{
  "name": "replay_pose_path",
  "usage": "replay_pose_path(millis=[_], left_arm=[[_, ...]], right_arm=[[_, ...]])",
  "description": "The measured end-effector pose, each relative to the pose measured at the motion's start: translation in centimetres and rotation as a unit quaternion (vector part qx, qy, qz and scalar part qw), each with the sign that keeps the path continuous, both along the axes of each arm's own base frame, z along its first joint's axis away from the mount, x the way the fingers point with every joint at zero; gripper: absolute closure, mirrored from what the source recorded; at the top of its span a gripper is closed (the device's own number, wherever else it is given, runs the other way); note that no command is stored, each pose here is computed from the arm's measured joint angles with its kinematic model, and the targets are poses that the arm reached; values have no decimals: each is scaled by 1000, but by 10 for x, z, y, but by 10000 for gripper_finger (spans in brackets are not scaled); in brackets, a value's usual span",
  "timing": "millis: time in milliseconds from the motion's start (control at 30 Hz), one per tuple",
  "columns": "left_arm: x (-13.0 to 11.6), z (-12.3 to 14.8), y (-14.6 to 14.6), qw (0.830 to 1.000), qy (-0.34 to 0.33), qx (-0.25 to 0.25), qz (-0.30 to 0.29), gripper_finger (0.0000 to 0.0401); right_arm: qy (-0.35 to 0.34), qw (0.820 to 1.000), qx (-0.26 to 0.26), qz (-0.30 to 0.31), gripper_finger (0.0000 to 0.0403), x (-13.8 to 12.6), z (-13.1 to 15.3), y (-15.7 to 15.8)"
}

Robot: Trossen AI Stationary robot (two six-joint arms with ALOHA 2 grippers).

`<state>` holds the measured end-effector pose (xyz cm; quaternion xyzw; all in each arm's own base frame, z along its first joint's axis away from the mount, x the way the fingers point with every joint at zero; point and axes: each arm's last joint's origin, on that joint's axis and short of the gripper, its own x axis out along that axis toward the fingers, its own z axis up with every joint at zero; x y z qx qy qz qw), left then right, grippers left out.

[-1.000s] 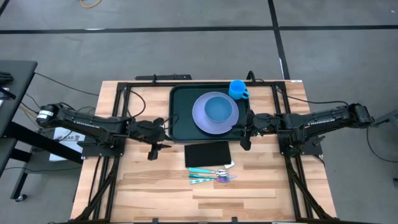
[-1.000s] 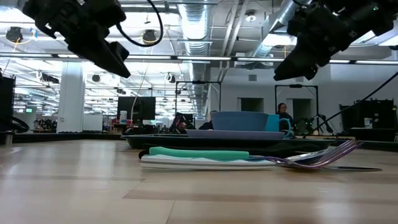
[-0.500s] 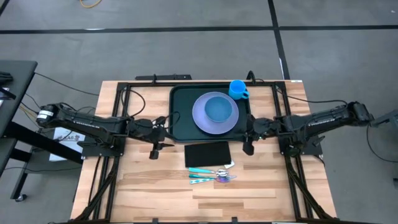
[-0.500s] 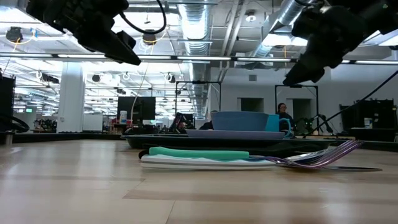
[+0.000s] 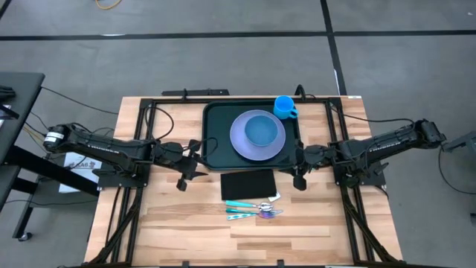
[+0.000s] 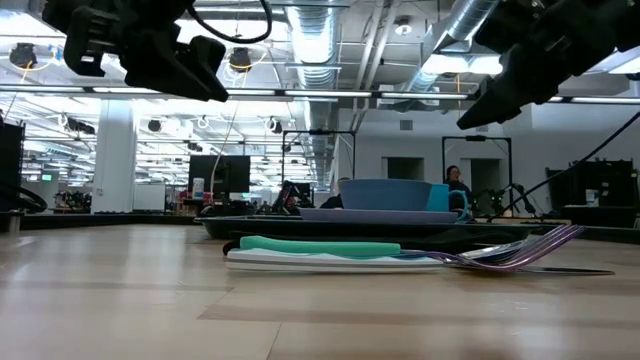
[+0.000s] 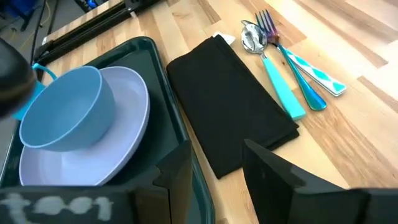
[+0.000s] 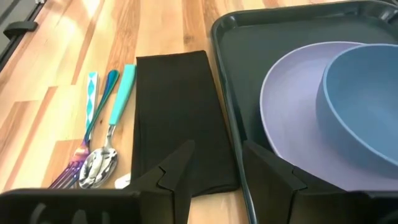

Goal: Set up tray
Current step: Put the black napkin to the left of the violet plate on the black tray

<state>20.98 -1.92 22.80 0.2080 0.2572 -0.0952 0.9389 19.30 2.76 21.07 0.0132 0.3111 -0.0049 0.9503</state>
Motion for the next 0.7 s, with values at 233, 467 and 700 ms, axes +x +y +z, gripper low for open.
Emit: replay_pose_path(millis=[233, 467, 700], left_arm=[[0, 0, -1, 997, -4, 63, -40, 273], [1, 2, -4, 982, -24, 168, -83, 273], [2, 5, -6, 960, -42, 252, -118, 273]], right_arm=[[0, 1000, -1, 0, 276, 0, 0, 0], [0, 1000, 15, -12, 276, 0, 0, 0], [0, 1000, 24, -18, 276, 0, 0, 0]])
